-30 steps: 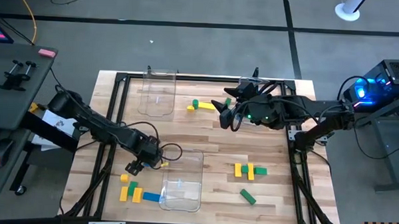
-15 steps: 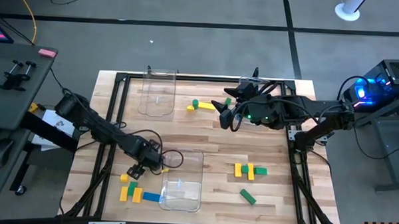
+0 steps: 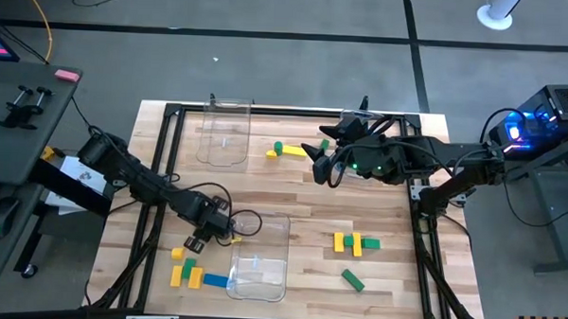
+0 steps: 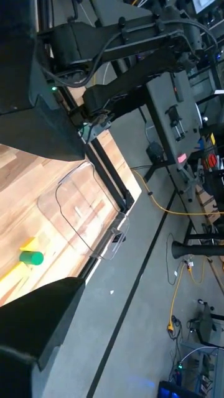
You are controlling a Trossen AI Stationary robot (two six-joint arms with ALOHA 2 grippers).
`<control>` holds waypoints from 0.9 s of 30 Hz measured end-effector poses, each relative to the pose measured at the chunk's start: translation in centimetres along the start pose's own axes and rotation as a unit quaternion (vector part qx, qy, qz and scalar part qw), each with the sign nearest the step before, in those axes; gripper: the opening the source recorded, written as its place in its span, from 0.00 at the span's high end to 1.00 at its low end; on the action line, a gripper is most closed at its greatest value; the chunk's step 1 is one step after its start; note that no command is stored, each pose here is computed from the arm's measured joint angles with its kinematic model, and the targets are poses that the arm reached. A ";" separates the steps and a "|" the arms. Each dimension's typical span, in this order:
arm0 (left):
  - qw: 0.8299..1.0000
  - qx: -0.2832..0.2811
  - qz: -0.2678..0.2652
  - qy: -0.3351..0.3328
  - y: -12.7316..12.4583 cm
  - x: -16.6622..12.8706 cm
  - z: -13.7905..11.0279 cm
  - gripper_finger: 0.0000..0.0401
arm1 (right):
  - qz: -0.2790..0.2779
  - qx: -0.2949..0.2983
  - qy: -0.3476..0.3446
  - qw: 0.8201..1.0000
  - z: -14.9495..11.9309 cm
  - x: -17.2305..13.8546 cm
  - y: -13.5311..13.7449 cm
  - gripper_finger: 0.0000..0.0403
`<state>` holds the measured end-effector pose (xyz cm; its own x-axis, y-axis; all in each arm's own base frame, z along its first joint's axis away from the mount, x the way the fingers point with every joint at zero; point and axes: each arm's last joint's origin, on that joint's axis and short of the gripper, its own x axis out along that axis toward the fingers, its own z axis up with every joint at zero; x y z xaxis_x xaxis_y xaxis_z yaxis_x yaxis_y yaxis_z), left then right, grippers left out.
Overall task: Sort blocks
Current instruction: Put the blue block into the top right transparent bin
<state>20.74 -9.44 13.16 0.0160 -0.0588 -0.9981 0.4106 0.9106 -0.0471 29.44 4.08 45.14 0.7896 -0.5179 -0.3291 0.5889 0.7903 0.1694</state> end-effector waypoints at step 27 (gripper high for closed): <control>0.833 -0.128 0.255 -0.474 14.3 -16.6 8.0 0.76 | 0.014 0.037 -0.025 0.999 0.7 -2.9 -0.2 0.21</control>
<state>33.62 1.25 29.33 0.8914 0.1755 -0.4178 -0.0754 0.9665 0.2452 27.14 5.17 46.69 0.8128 -0.5127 -0.2766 0.5757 0.7796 0.2467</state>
